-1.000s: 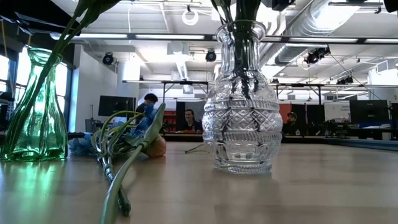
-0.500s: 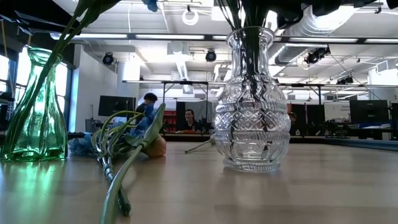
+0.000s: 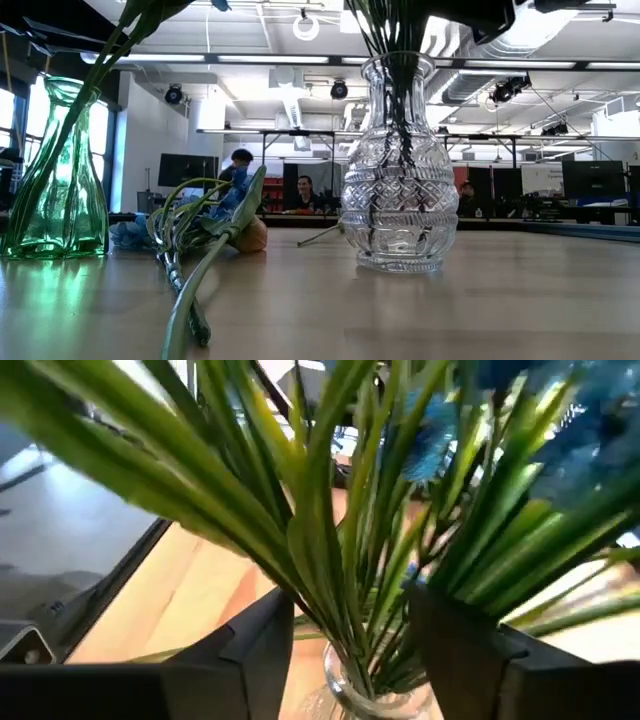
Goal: Sort flowers into vase by color
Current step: Put the right blue flower into the transparent vase, then move the transparent flower vase to the top right of the table
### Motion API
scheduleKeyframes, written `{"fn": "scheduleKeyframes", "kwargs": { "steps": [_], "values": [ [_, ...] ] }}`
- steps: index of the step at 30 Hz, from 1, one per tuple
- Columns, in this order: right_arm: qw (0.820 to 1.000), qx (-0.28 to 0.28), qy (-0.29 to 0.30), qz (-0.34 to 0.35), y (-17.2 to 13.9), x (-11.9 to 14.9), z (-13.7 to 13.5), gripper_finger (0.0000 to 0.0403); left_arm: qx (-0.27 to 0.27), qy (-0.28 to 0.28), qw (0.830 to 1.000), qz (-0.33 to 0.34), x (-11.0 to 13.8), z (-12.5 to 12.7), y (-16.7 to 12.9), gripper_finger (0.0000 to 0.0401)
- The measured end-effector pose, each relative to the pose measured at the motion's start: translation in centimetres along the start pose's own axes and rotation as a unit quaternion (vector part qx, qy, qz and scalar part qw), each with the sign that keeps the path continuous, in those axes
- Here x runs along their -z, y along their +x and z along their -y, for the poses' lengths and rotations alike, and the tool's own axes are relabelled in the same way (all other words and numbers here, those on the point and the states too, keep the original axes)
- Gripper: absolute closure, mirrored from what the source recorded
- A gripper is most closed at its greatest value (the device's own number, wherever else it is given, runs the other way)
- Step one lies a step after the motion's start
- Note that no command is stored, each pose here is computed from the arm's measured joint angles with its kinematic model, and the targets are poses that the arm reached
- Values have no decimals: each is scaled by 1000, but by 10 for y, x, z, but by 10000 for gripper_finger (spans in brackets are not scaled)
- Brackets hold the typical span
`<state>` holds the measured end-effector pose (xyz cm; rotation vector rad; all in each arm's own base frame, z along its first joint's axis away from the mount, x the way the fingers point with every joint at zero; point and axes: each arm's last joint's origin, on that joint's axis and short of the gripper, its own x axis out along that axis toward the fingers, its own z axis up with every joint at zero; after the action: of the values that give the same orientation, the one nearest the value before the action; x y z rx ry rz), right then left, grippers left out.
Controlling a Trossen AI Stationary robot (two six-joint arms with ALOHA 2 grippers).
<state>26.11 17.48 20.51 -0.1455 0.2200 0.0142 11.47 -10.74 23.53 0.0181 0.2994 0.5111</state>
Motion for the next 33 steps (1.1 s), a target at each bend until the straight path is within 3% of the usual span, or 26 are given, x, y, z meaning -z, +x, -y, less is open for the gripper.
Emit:
{"fn": "scheduleKeyframes", "kwargs": {
  "steps": [7,13,18,23,33],
  "values": [
    [996,-19,68,-62,-11,2,7,159,0,6,1000,0,0,0,0,257],
    [972,-50,159,-163,-17,16,10,117,-2,9,1000,3,0,0,0,257],
    [971,-26,154,-181,-4,29,14,112,-7,13,1000,12,-1,0,0,257],
    [981,-14,119,-152,17,40,15,112,-6,13,1000,12,-1,0,0,257],
    [987,11,118,-112,31,41,22,117,-6,13,1000,10,-1,0,0,257]
  ]
}}
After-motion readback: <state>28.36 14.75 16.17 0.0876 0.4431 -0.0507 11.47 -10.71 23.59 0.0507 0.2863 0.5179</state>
